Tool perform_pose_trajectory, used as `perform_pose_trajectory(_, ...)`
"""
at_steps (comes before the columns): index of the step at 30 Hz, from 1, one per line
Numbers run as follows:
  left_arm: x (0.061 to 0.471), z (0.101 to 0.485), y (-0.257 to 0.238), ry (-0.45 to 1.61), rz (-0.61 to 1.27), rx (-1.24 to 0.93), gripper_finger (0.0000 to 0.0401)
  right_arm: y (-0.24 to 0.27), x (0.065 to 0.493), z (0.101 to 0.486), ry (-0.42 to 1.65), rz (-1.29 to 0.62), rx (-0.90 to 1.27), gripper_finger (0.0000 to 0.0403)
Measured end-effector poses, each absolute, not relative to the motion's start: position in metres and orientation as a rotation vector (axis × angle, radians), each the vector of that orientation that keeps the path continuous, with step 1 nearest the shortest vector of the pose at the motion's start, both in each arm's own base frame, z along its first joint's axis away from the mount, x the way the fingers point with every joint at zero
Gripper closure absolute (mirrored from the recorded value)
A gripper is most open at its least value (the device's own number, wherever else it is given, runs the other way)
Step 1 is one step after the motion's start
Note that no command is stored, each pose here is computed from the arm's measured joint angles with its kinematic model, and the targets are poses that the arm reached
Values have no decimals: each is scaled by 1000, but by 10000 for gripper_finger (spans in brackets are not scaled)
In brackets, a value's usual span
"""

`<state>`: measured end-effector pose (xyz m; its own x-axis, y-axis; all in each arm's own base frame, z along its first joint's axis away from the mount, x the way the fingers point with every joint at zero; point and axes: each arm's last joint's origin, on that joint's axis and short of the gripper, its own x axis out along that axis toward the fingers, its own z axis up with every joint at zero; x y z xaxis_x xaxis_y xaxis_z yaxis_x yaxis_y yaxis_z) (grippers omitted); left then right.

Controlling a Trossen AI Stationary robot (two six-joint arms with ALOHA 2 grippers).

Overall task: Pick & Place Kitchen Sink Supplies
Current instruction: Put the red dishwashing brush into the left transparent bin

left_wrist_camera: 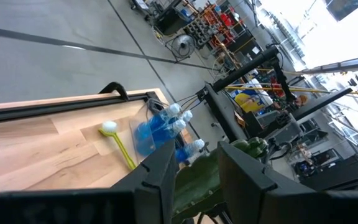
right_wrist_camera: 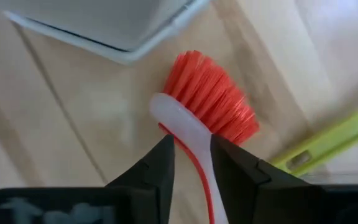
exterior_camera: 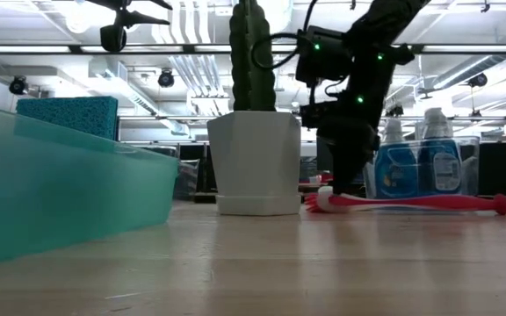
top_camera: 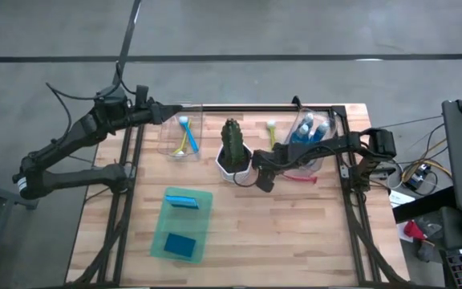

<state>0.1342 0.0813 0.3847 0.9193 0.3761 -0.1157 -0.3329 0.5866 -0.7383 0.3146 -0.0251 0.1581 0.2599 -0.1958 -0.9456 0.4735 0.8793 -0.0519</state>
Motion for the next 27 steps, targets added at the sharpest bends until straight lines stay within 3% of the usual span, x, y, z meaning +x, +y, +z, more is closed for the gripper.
perform_pose_trajectory(12, 134, 385, 81, -54, 413, -846, 291, -25, 327, 181, 1229, -425, 280, 391)
perform_pose_trajectory(22, 134, 385, 81, -50, 401, -848, 291, -5, 327, 184, 1276, -295, 399, 394)
perform_pose_trajectory(27, 134, 385, 81, -46, 394, -844, 291, 23, 316, 180, 1350, -337, 317, 394)
